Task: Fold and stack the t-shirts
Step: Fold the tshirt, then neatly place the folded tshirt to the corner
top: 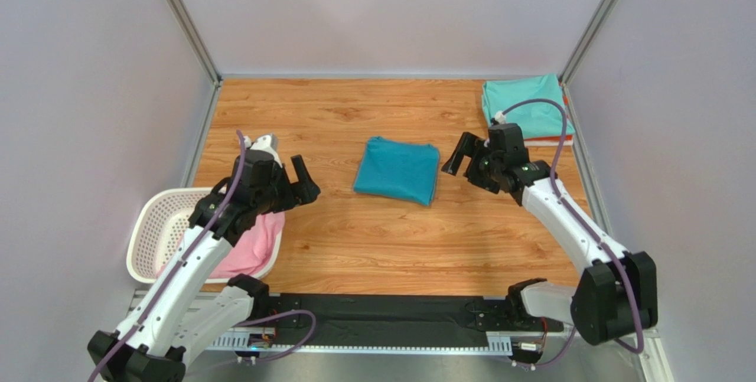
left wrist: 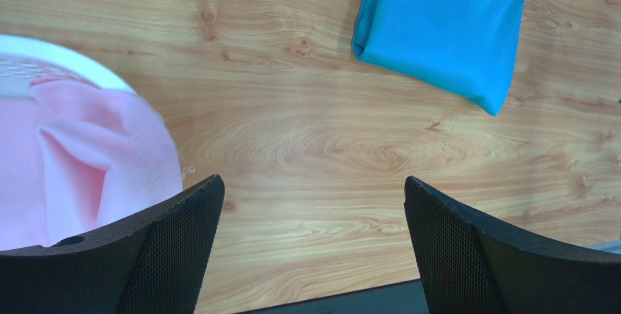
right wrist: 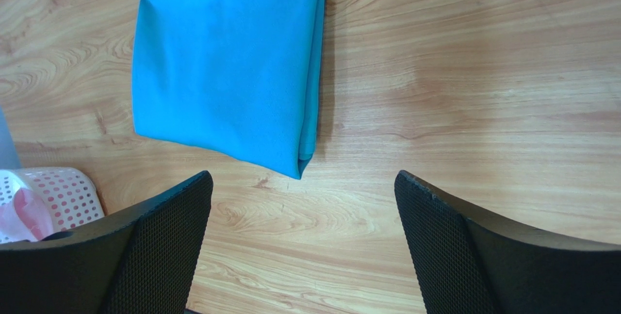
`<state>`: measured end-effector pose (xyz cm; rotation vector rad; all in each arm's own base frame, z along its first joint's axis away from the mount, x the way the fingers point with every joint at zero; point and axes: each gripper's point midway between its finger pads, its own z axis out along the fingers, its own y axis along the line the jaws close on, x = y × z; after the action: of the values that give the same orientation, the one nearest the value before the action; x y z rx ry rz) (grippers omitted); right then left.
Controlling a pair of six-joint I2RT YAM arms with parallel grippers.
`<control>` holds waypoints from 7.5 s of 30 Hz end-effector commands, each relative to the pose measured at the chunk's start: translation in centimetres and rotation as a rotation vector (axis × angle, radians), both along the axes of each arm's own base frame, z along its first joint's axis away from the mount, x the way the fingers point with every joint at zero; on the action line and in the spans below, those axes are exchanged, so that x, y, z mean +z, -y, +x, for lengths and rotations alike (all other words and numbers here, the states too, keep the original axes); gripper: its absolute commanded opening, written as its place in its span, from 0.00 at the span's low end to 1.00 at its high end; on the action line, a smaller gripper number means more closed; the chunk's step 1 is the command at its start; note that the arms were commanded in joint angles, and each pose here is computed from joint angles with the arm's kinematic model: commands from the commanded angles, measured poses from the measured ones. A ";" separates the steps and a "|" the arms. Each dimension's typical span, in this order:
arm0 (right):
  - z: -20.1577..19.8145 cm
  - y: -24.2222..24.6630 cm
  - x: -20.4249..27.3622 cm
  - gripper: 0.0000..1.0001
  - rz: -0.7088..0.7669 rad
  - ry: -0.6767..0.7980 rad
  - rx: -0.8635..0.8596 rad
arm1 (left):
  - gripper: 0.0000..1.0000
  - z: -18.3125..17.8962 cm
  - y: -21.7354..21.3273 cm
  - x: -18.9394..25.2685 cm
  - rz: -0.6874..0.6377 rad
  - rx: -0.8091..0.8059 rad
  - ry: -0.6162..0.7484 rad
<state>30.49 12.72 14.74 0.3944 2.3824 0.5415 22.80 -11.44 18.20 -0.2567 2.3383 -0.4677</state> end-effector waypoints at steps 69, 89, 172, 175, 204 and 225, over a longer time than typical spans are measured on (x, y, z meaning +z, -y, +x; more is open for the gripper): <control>17.1 7.7 2.5 0.00 -1.299 0.019 0.215 | 1.00 -3.2 -5.5 -1.9 0.157 0.225 -0.092; 20.1 12.0 12.7 0.00 -1.404 0.168 0.035 | 1.00 -3.4 -6.9 -2.1 0.202 0.293 -0.099; 24.1 30.0 5.7 1.00 -0.862 -0.024 -0.354 | 1.00 -2.8 -7.4 -0.8 0.255 0.323 -0.128; 23.9 27.7 8.1 1.00 -0.753 0.054 -0.308 | 1.00 -2.6 -7.3 -0.3 0.248 0.316 -0.115; 28.9 27.6 -1.3 1.00 -0.439 0.059 -0.210 | 1.00 -0.7 -5.8 0.0 0.154 0.302 -0.008; 25.0 25.2 8.9 1.00 -0.290 0.203 -0.154 | 1.00 0.1 -5.3 1.4 0.146 0.277 0.008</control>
<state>57.12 -13.90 12.69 0.4121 2.3504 0.1170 22.05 -5.64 17.34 -0.5226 2.3292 -0.1061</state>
